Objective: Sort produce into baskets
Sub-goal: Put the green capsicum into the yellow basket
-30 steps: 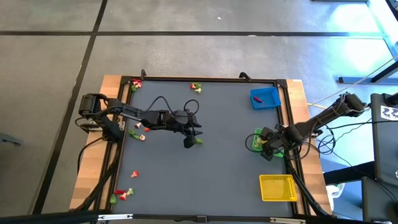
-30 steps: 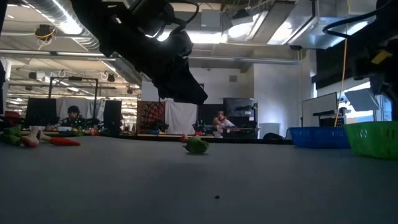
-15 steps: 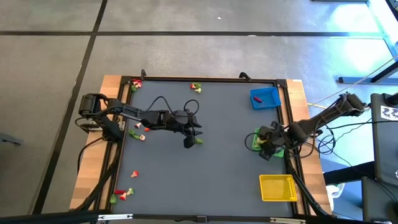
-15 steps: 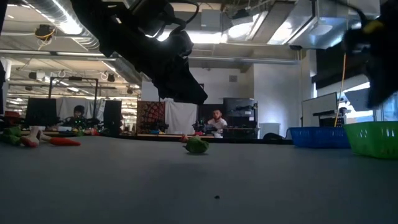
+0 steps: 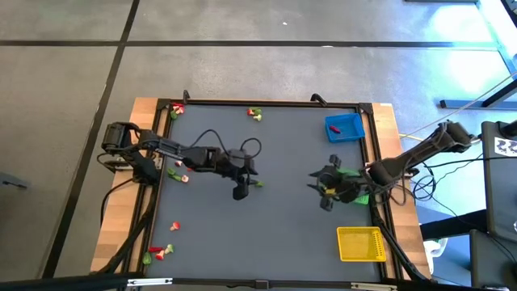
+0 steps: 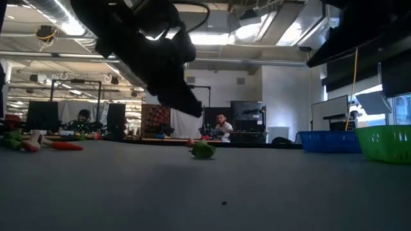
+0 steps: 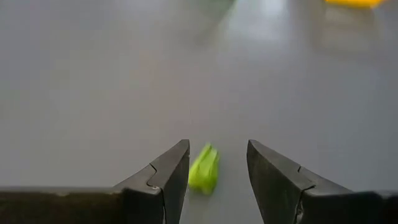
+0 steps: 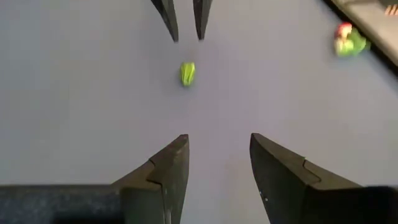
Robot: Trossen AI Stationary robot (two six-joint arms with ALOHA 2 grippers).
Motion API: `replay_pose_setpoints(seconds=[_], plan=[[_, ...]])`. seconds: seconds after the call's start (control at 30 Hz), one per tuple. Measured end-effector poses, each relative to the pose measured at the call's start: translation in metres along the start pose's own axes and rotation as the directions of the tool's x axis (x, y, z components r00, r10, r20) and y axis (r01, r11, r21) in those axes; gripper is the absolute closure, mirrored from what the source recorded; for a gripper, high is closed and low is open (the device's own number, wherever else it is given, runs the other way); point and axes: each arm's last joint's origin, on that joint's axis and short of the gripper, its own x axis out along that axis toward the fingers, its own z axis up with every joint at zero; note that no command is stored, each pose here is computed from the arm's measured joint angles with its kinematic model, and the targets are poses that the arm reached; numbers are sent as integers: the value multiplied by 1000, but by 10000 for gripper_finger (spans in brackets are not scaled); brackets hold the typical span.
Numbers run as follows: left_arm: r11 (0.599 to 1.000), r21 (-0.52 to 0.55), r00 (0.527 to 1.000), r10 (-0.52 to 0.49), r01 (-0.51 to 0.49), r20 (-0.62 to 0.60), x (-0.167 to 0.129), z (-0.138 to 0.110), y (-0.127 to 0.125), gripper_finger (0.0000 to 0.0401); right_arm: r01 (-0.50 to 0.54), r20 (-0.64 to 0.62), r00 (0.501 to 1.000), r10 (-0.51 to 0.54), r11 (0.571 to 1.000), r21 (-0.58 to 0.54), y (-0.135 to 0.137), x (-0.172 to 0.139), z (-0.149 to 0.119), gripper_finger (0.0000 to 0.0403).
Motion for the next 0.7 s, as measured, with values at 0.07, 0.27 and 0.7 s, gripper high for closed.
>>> replay_pose_setpoints(seconds=[0.07, 0.27, 0.7], plan=[[1000, 15, 1000, 16, -16, -23, 0, -3, -1, 245, 16, 7, 1000, -15, 999, -46, 5, 8, 0, 233], [997, 66, 999, 31, -29, -30, 3, -6, -1, 245, 55, -44, 997, -61, 991, -119, 15, 37, -7, 233], [994, 107, 996, 40, -32, -79, 42, -31, 2, 244, 104, -144, 982, -120, 988, -112, 13, 88, -20, 233]])
